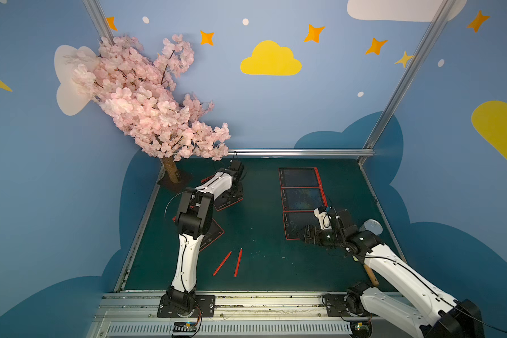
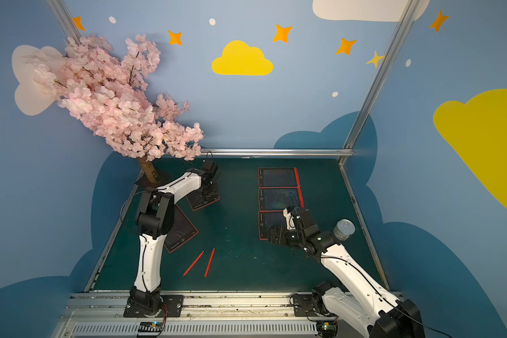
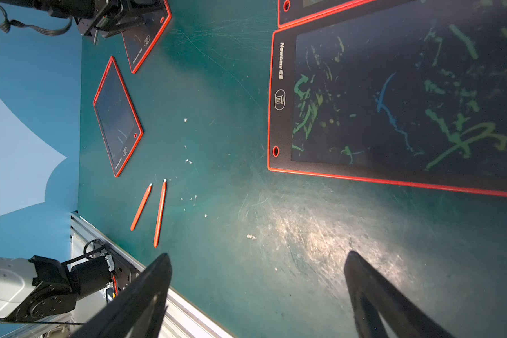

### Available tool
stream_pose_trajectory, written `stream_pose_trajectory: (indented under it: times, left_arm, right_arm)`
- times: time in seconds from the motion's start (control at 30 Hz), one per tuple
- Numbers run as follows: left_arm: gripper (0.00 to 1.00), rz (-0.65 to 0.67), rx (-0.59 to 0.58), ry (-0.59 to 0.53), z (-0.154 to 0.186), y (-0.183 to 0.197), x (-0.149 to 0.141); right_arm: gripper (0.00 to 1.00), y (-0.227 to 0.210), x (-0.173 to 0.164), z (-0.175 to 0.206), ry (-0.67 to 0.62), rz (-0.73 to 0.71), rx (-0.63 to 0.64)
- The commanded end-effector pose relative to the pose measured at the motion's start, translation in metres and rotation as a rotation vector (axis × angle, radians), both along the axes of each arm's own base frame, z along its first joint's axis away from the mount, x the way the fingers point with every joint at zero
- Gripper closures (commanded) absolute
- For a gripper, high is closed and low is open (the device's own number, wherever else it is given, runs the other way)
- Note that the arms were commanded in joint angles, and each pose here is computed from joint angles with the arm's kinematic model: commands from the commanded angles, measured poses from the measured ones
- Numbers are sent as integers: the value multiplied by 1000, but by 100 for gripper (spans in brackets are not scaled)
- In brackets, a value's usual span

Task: Place the stylus back onto the writing tablet
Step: Move the writing tablet to the center of the board.

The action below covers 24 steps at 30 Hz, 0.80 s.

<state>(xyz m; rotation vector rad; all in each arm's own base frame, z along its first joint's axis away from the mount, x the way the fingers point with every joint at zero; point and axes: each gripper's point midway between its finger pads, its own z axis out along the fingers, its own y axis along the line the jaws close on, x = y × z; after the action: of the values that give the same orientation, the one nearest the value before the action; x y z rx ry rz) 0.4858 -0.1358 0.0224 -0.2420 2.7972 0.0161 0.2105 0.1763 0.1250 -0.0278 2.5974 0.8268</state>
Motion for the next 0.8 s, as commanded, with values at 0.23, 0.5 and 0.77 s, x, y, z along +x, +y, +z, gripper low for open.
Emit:
stream_pose_trajectory:
  times: [0.23, 0.5, 0.77]
  left_arm:
    - [46, -133, -79, 231, -44, -51, -84]
    - [46, -194, -133, 242, -47, -85, -116]
    - [46, -242, -197, 254, -45, -113, -149]
  right_arm:
    - [9, -1, 2, 12, -24, -9, -3]
    - [9, -2, 0, 13, -19, -17, 4]
    - [8, -2, 5, 23, -43, -25, 3]
